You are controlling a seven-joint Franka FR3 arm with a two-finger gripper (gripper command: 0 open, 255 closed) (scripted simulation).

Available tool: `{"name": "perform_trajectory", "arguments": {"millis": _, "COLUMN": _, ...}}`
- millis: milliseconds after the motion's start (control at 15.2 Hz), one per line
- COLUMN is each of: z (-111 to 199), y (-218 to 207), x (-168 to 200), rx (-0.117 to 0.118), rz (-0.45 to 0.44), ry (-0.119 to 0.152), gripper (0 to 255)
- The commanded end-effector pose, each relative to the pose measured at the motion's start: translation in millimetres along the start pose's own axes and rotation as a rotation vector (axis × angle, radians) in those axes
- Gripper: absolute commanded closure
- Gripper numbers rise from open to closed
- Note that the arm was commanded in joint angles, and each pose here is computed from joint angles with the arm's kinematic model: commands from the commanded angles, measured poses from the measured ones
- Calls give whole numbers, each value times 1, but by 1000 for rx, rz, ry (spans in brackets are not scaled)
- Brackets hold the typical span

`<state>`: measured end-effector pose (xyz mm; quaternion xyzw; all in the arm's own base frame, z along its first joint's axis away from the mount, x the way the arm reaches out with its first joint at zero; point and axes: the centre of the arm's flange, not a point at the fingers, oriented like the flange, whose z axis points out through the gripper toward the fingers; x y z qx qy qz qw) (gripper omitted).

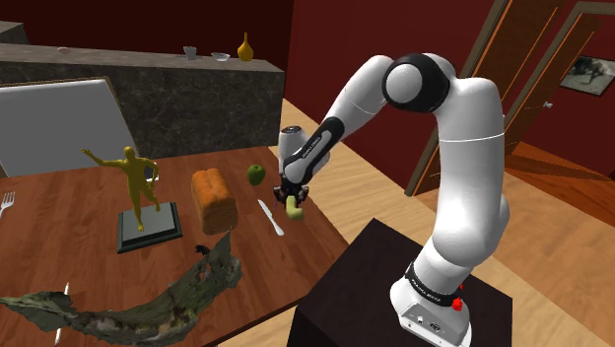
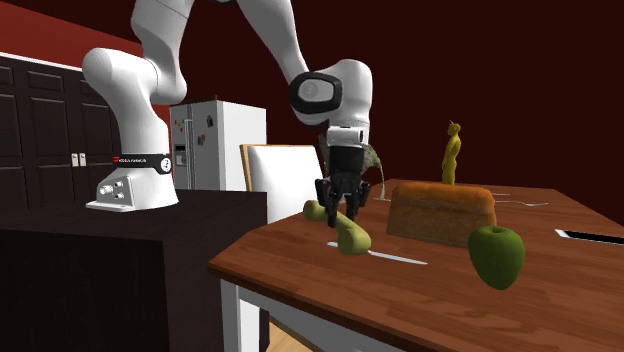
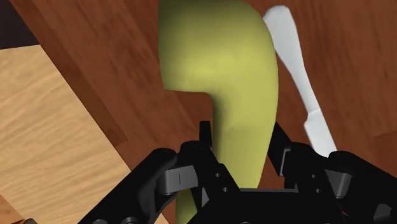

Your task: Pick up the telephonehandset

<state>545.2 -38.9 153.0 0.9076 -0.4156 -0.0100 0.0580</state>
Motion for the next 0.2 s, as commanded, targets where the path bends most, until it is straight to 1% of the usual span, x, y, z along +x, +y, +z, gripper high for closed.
{"name": "perform_trajectory", "arguments": {"millis": 0, "z": -11, "y": 1, "x": 0, "rx": 0, "rz": 0, "ry": 0, "gripper": 255}}
{"name": "perform_trajectory", "arguments": {"millis": 132, "z": -12, "y": 2, "x": 0, "rx": 0, "rz": 0, "ry": 0, "gripper": 255}}
